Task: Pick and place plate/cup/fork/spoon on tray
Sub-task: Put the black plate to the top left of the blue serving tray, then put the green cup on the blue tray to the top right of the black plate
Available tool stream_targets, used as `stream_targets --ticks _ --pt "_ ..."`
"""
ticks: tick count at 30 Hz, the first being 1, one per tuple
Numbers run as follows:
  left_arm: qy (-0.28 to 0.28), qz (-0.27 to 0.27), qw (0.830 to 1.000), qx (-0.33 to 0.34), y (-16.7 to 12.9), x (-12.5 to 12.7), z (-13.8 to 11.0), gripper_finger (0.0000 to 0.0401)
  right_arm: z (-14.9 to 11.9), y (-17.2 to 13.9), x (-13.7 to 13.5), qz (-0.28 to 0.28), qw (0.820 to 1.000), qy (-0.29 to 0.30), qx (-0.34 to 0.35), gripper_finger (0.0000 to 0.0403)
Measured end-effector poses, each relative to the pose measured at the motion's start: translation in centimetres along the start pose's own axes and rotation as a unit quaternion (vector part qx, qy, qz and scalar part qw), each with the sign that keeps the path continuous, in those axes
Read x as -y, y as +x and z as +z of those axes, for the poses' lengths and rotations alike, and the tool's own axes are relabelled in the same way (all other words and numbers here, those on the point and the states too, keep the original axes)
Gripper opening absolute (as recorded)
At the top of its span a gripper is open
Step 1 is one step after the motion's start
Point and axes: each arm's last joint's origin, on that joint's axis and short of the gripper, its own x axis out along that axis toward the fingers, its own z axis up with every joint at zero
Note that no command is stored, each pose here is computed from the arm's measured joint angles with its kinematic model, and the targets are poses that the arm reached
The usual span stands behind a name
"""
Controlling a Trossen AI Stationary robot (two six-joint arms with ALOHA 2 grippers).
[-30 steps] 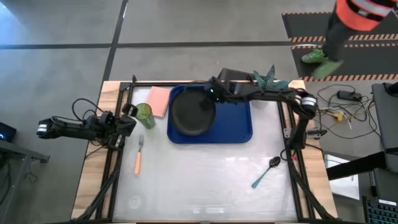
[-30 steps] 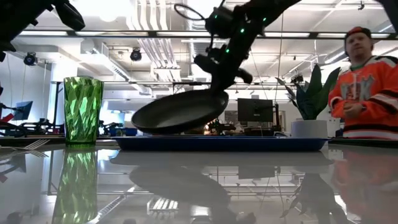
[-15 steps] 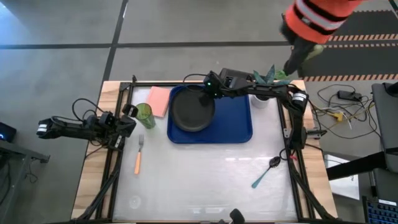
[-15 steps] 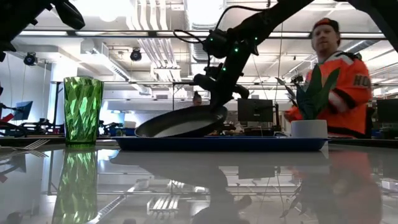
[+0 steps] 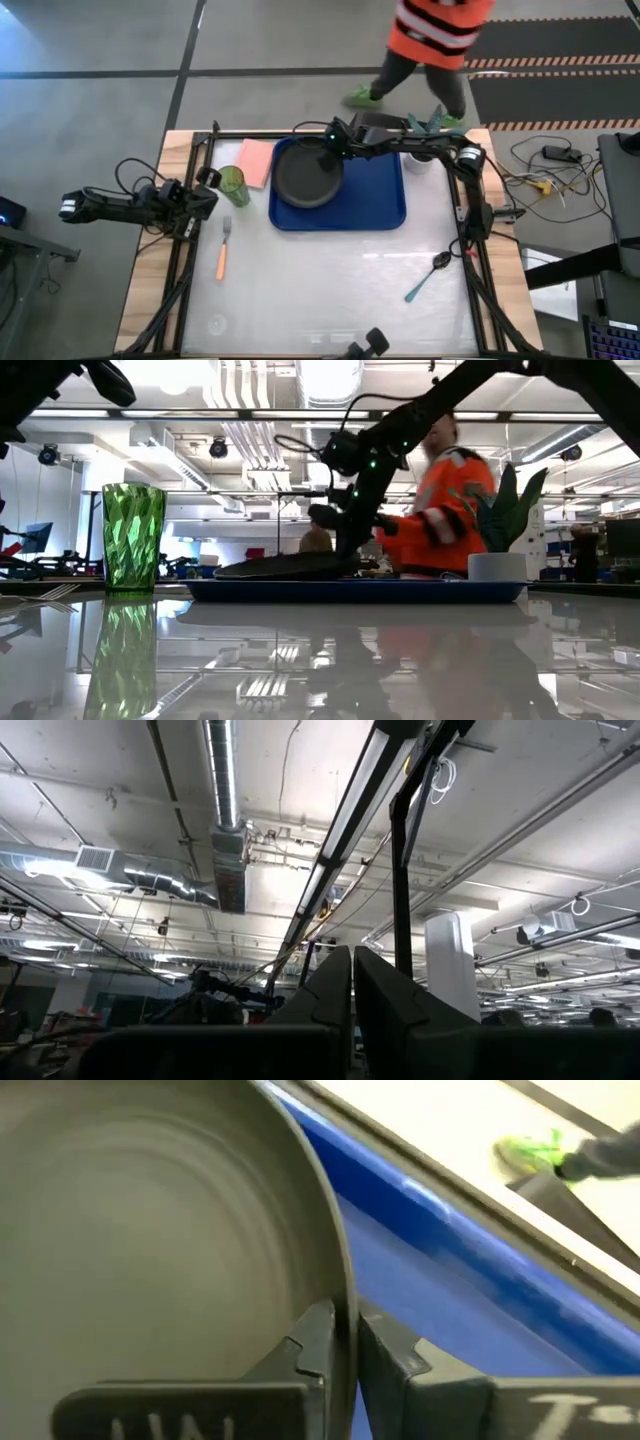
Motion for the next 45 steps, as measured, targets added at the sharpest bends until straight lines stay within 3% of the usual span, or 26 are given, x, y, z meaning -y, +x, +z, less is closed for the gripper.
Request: stream_targets --ticks 11,16,22,29,33,39,45 --pt "0.0 0.0 1.0 -0.001 0.0 0.0 0.0 0.0 -0.3 0.8 0.1 -0.027 1.0 -0.003 0.002 0.0123" --pt "0.0 0.0 1.0 -0.002 0.0 0.0 0.0 0.0 0.7 -2.5 -0.4 -0.008 1.0 -0.009 0.025 0.0143" --pt "-0.001 0.003 1.0 -0.017 0.0 -0.1 -0.3 0.0 -0.2 -8.0 -4.4 0.024 0.993 -0.088 0.068 0.014" --pt "-0.003 0.007 0.999 -0.041 0.1 -0.2 -0.9 0.0 -7.4 -13.7 -11.1 0.107 0.969 -0.194 0.11 0.0118" --pt "-0.004 0.009 0.998 -0.059 0.2 -0.2 -1.4 0.0 -12.5 -16.9 -12.7 0.137 0.953 -0.236 0.134 0.0107" --pt "-0.01 0.016 0.995 -0.096 0.4 -0.4 -2.6 0.0 -19.1 -20.4 -12.6 0.227 0.925 -0.261 0.157 0.0084" --pt "-0.052 0.02 0.994 -0.09 1.7 -0.5 -2.8 0.0 -22.7 -21.6 -10.4 0.296 0.893 -0.26 0.216 0.0053"
